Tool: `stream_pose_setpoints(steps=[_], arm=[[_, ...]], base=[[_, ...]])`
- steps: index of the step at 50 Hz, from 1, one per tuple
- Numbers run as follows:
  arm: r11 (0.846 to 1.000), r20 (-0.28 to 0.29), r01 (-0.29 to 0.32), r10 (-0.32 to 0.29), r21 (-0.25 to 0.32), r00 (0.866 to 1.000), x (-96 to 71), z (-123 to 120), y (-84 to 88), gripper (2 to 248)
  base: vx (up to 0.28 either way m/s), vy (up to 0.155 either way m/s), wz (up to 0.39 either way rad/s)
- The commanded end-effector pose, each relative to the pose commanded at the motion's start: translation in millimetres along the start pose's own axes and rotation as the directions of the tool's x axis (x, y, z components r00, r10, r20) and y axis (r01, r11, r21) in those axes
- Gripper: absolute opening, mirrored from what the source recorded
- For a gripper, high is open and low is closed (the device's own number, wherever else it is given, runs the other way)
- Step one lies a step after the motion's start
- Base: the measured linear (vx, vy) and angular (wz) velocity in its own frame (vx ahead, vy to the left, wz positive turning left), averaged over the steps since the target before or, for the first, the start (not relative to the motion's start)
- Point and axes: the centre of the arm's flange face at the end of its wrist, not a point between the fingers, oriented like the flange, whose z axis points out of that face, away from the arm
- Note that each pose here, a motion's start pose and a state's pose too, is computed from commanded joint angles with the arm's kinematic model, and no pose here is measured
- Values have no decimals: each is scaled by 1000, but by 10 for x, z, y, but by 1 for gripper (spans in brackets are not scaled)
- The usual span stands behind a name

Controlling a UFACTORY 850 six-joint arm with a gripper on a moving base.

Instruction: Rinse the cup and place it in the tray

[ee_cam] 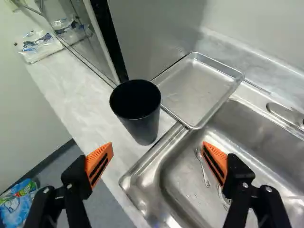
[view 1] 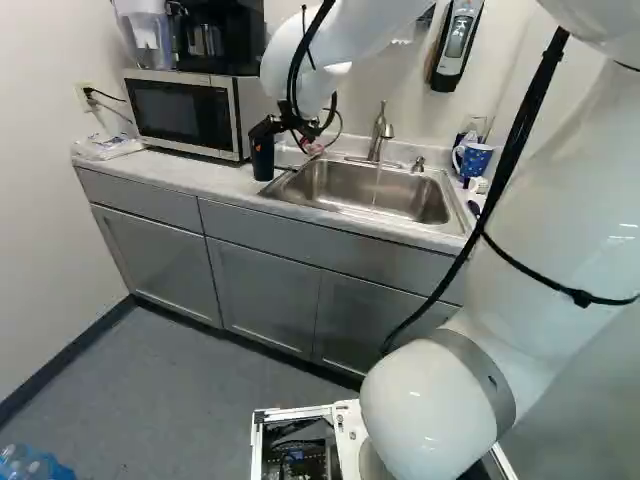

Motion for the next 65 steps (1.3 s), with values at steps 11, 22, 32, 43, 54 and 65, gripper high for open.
stream_pose_setpoints(steps=[11,22,32,43,54,65], arm=[[1000,-34,0,0,0,999,-25,107,0,247],[1000,-69,2,-1,2,998,-47,215,-14,247],[1000,-108,9,-7,11,994,-60,310,-74,247],[1000,-123,14,-12,18,992,-114,395,-124,247],[1000,-140,18,-15,23,990,-174,471,-158,247],[999,-175,22,-17,27,984,-213,550,-189,247]], base=[[0,0,0],[0,0,0],[0,0,0],[0,0,0],[0,0,0],[0,0,0]])
